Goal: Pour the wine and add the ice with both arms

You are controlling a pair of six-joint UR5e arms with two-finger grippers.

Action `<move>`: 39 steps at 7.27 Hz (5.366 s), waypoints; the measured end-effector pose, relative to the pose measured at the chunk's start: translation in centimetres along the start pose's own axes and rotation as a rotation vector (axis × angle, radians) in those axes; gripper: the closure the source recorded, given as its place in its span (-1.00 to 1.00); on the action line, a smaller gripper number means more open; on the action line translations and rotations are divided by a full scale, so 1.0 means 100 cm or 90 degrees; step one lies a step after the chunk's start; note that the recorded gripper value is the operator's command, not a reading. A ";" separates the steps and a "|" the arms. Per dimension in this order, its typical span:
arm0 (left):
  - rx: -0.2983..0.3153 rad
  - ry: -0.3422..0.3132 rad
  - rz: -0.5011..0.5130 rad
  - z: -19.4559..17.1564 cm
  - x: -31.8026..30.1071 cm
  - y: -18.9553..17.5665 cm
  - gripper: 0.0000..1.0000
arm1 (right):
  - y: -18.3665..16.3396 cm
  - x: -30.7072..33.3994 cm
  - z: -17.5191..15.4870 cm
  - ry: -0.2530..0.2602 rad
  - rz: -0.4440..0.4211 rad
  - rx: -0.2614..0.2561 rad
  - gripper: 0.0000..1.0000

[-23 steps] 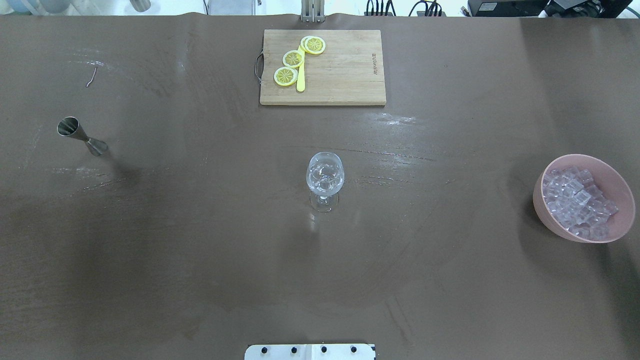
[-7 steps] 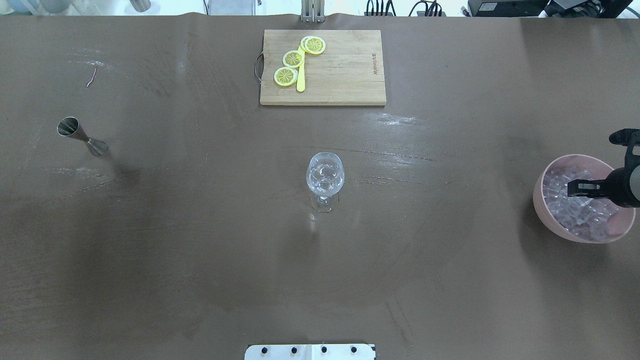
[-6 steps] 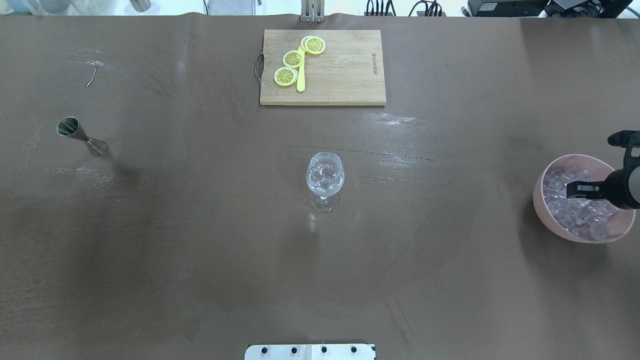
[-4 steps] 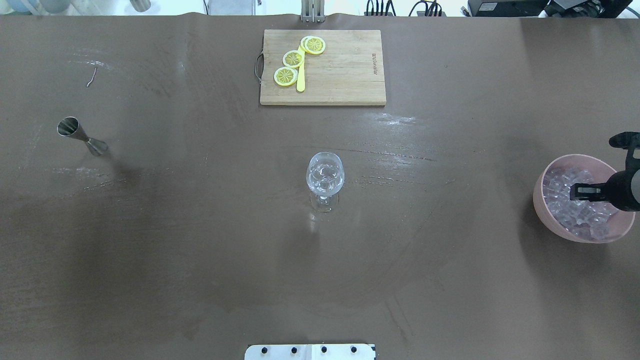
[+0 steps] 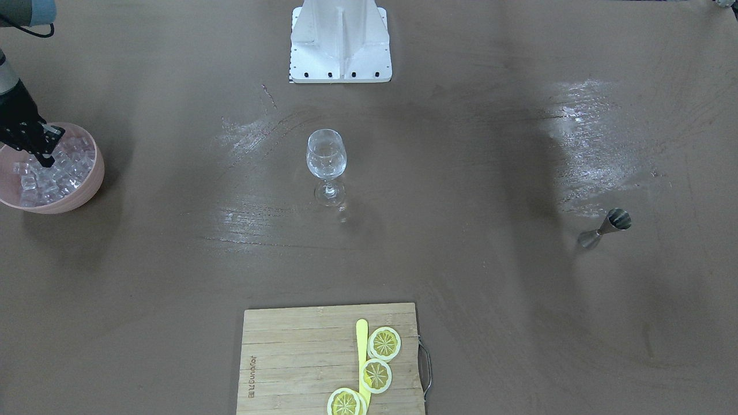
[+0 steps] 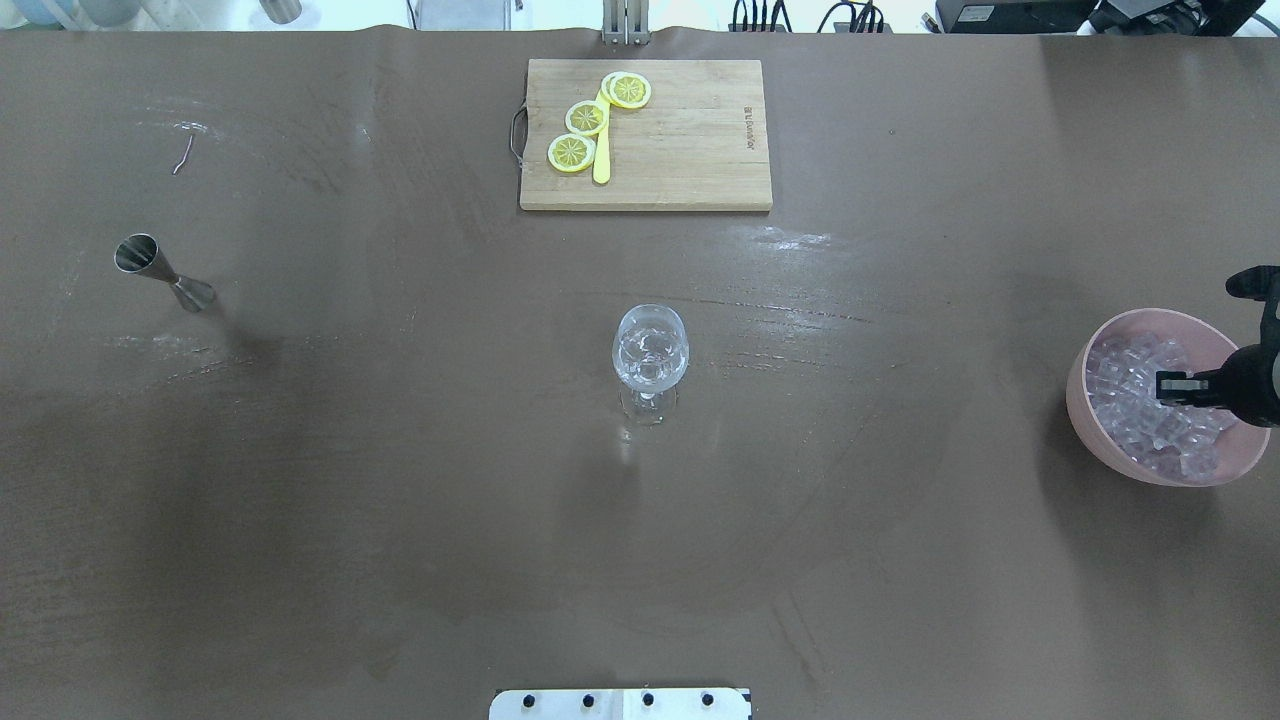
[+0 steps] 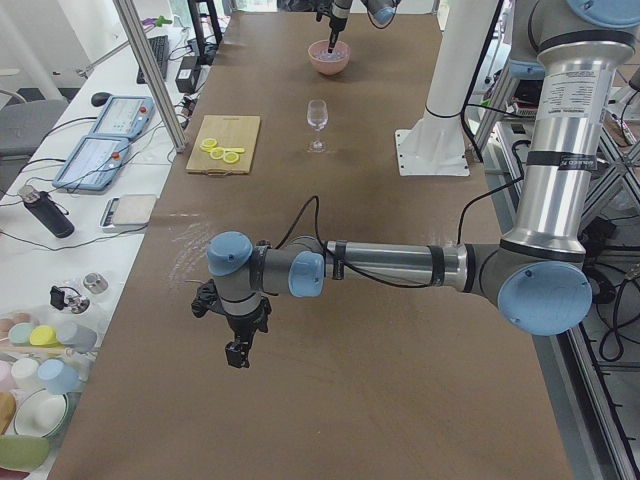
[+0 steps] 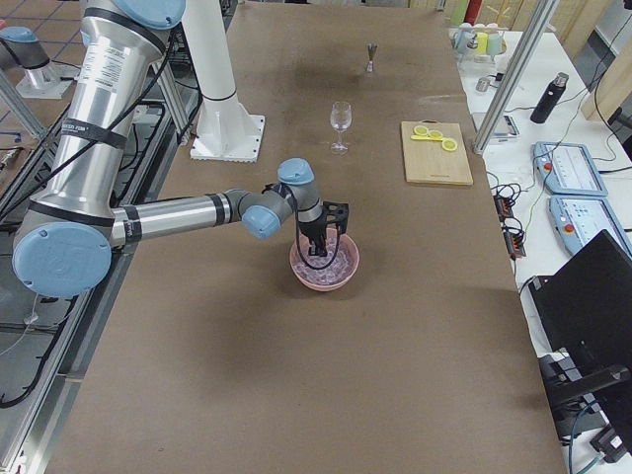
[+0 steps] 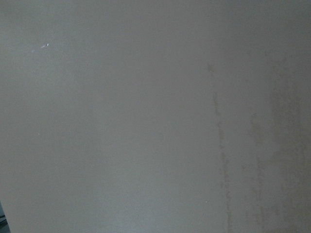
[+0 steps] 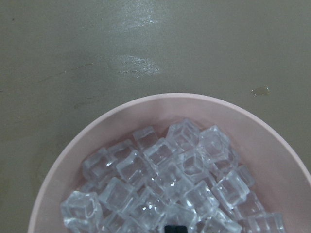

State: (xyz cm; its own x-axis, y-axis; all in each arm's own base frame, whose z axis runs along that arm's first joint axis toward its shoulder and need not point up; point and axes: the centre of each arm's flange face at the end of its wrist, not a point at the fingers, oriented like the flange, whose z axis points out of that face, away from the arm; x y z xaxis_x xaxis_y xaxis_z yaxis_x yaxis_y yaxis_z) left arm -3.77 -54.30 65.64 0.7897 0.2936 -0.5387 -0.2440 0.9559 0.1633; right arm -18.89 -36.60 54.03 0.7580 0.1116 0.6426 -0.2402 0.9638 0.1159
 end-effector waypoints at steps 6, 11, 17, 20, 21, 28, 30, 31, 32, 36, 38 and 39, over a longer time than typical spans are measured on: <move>0.000 0.000 0.001 0.000 0.000 0.000 -0.96 | 0.000 -0.001 0.001 0.004 0.000 0.001 -0.43; 0.001 0.000 0.002 0.000 0.001 0.000 -0.96 | 0.001 0.008 0.017 0.021 0.005 -0.008 0.42; -0.001 0.000 0.001 0.001 0.000 0.001 -0.96 | 0.000 -0.002 0.012 0.008 -0.009 -0.004 1.00; -0.002 0.001 0.000 0.002 0.000 0.002 -0.96 | -0.010 -0.031 -0.014 -0.033 -0.027 0.023 1.00; -0.003 0.001 0.000 0.003 0.000 0.003 -0.96 | -0.022 -0.056 -0.023 -0.061 -0.042 0.040 1.00; -0.001 0.001 0.002 0.002 0.001 0.001 -0.96 | -0.083 -0.346 -0.120 -0.104 -0.048 0.041 1.00; 0.000 0.001 0.004 0.001 0.002 -0.001 -0.96 | -0.072 -0.399 -0.152 -0.111 -0.031 0.024 1.00; 0.000 0.001 0.004 0.001 0.003 -0.001 -0.96 | -0.065 -0.418 -0.164 -0.110 -0.027 0.013 1.00; 0.000 0.001 0.004 0.001 0.003 -0.001 -0.96 | -0.058 -0.433 -0.175 -0.107 -0.024 0.004 1.00; -0.004 0.002 0.003 0.004 0.002 -0.001 -0.96 | -0.035 -0.475 -0.203 -0.091 -0.023 -0.011 1.00; -0.003 0.002 0.003 0.003 0.002 -0.001 -0.96 | -0.025 -0.488 -0.201 -0.065 -0.031 -0.012 1.00; -0.003 0.002 0.003 0.003 0.002 -0.001 -0.96 | -0.020 -0.495 -0.198 -0.056 -0.036 -0.013 1.00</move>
State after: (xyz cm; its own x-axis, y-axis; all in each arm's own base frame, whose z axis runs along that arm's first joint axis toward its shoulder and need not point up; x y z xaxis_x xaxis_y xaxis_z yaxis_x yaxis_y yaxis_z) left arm -3.38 -54.37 65.79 0.7867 0.2984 -0.5404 -0.2509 0.9544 0.1618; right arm -43.94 -39.24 6.98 0.7138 0.0361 0.6994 -0.1851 0.9729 0.1386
